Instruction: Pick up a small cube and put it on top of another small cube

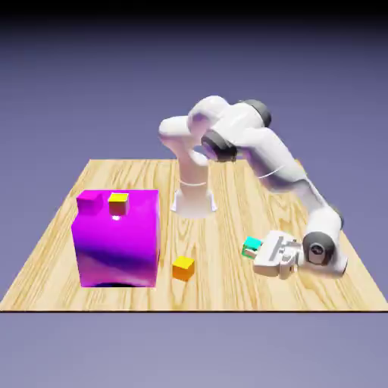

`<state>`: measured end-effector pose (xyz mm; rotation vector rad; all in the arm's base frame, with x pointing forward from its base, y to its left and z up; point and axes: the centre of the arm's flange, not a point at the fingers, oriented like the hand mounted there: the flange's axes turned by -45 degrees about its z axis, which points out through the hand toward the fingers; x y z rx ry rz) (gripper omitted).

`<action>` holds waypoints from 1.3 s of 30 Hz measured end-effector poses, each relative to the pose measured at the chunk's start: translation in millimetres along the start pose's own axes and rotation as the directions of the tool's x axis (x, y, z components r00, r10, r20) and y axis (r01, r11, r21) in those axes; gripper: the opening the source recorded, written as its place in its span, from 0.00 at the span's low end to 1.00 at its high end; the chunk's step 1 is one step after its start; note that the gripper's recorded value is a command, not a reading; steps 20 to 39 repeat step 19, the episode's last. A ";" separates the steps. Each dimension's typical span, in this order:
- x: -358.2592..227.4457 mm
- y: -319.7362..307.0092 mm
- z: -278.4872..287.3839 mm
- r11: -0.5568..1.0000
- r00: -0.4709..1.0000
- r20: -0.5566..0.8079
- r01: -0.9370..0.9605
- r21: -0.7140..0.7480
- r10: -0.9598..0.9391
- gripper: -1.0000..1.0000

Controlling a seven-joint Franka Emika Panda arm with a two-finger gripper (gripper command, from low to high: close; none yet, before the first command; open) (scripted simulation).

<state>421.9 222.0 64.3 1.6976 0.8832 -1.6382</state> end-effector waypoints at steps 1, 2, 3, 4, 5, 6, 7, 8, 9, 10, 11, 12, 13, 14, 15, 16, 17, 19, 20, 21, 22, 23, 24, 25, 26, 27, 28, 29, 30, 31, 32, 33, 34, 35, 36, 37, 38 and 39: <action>-4.3 23.2 6.0 0.998 1.000 -0.006 -0.006 0.062 0.007 0.00; -9.1 46.2 12.9 0.992 1.000 -0.013 -0.012 0.124 0.014 0.00; -14.6 69.0 20.6 0.983 1.000 -0.022 -0.018 0.184 0.023 0.00; -20.7 91.5 29.1 0.970 0.999 -0.032 -0.024 0.244 0.032 0.00; -27.4 113.7 38.5 0.953 0.998 -0.044 -0.029 0.302 0.044 0.00; -34.7 135.5 48.6 0.933 0.997 -0.056 -0.033 0.358 0.057 0.00; -42.7 156.9 59.6 0.910 0.995 -0.070 -0.036 0.412 0.071 0.00; -51.2 177.8 71.4 0.885 0.993 -0.084 -0.039 0.464 0.088 0.00; -60.4 198.2 83.9 0.857 0.989 -0.098 -0.041 0.514 0.106 0.00; -66.7 211.4 92.7 0.837 0.987 -0.108 -0.042 0.545 0.120 0.00; -66.7 211.4 92.7 0.837 0.987 -0.108 -0.042 0.545 0.120 0.00; -61.6 207.6 99.7 0.837 0.987 -0.108 -0.042 0.545 0.120 0.00; -56.6 203.4 106.9 0.837 0.987 -0.108 -0.043 0.545 0.120 0.00; -51.8 199.0 114.2 0.837 0.987 -0.108 -0.043 0.545 0.120 0.00; -47.1 194.4 121.6 0.837 0.987 -0.108 -0.043 0.545 0.120 0.00; -42.6 189.4 129.0 0.837 0.987 -0.108 -0.042 0.545 0.120 0.00; -39.0 185.2 135.2 0.837 0.987 -0.108 -0.042 0.546 0.120 1.00; -39.0 185.4 135.3 0.838 0.987 -0.108 -0.042 0.544 0.120 1.00; -39.0 185.4 135.3 0.838 0.987 -0.108 -0.042 0.544 0.120 1.00; -39.0 185.4 135.3 0.838 0.987 -0.108 -0.042 0.544 0.120 1.00; -39.0 185.4 135.3 0.838 0.987 -0.108 -0.042 0.544 0.120 1.00; -39.0 185.4 135.3 0.838 0.987 -0.108 -0.042 0.544 0.120 1.00; -39.0 185.4 135.3 0.838 0.987 -0.108 -0.042 0.544 0.120 1.00; -39.0 185.4 135.3 0.838 0.987 -0.108 -0.042 0.544 0.120 1.00; -39.0 185.4 135.3 0.838 0.987 -0.108 -0.042 0.544 0.120 1.00; -39.0 185.4 135.3 0.838 0.987 -0.108 -0.042 0.544 0.120 1.00; -39.0 185.4 135.3 0.838 0.987 -0.108 -0.042 0.544 0.120 1.00; -39.0 185.4 135.3 0.838 0.987 -0.108 -0.042 0.544 0.120 1.00; -39.0 185.4 135.3 0.838 0.987 -0.108 -0.042 0.544 0.120 1.00; -39.0 185.4 135.3 0.838 0.987 -0.108 -0.042 0.544 0.120 1.00; -39.0 185.4 135.3 0.838 0.987 -0.108 -0.042 0.544 0.120 1.00; -39.0 185.4 135.3 0.838 0.987 -0.108 -0.042 0.544 0.120 1.00; -39.0 185.4 135.3 0.838 0.987 -0.108 -0.042 0.544 0.120 1.00; -39.0 185.4 135.3 0.838 0.987 -0.108 -0.042 0.544 0.120 1.00; -39.0 185.4 135.3 0.838 0.987 -0.108 -0.042 0.544 0.120 1.00; -39.0 185.4 135.3 0.838 0.987 -0.108 -0.042 0.544 0.120 1.00; -39.0 185.4 135.3 0.838 0.987 -0.108 -0.042 0.544 0.120 1.00; -39.0 185.4 135.3 0.838 0.987 -0.108 -0.042 0.544 0.120 1.00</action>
